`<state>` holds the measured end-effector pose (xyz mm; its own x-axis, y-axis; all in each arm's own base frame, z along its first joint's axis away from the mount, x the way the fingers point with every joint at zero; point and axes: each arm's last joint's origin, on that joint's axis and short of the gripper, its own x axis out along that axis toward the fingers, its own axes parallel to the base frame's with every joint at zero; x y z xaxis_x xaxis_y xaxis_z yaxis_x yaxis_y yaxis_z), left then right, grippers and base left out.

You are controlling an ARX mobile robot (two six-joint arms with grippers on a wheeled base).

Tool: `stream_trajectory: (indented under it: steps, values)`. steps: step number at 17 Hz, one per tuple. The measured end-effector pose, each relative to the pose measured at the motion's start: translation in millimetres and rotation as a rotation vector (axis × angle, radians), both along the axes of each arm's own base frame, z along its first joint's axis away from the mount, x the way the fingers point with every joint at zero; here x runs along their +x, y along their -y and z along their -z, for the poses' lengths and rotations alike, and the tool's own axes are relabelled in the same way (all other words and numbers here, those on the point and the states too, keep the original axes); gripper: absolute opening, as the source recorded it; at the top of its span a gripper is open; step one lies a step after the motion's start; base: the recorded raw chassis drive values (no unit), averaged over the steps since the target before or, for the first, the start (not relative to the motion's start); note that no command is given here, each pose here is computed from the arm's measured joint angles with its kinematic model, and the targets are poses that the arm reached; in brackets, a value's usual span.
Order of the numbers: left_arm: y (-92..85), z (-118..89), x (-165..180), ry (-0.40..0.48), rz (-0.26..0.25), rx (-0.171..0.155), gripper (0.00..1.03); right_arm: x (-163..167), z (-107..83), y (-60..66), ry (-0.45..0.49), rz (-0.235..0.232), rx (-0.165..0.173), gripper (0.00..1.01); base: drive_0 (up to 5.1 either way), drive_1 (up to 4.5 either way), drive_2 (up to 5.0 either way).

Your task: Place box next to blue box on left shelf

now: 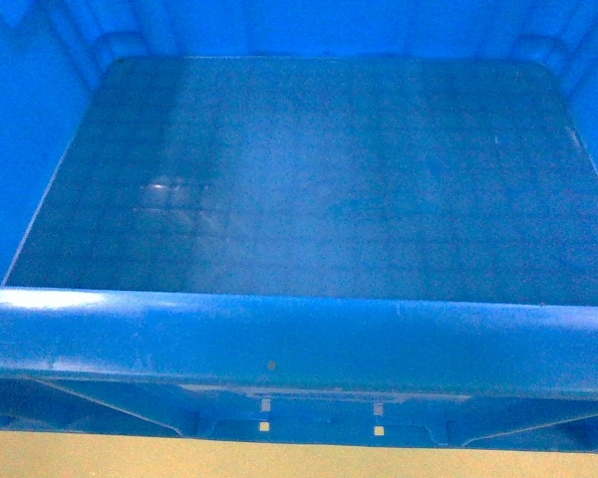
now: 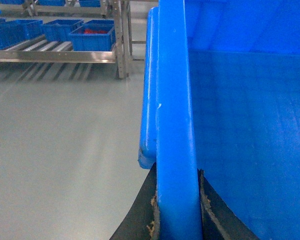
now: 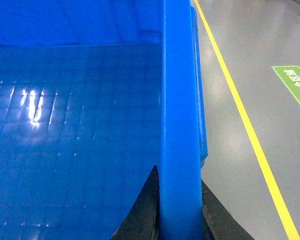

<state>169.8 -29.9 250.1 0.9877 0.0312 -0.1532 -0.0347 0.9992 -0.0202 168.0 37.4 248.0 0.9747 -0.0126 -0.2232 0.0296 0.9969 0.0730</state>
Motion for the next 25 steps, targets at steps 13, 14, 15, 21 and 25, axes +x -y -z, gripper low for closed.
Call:
stream_trajectory:
  steps: [13,14,15,21,25]
  values:
    - [0.0,0.4,-0.1,-0.003,0.0,0.0,0.09,-0.2,0.5,0.1,-0.002,0.0,-0.001,0.08,0.0,4.16,-4.1]
    - [0.0,0.1,0.0,0.0,0.0,0.0,0.09,-0.1,0.5,0.0,-0.001,0.0,0.0,0.08,0.1,4.26,-4.0]
    - [0.0,0.0,0.0,0.001,0.0,0.0,0.09,-0.2,0.4,0.1,0.0,0.0,0.0,0.08,0.1,4.26,-4.0]
    - [0.0,0.2,0.0,-0.001,0.0,0.0,0.09,-0.1,0.5,0.0,-0.001,0.0,0.0,0.08,0.1,4.26,-4.0]
    - [0.0,0.3,0.0,-0.001,0.0,0.0,0.09,-0.1,0.4,0.0,-0.001,0.0,0.0,0.08,0.1,4.26,-4.0]
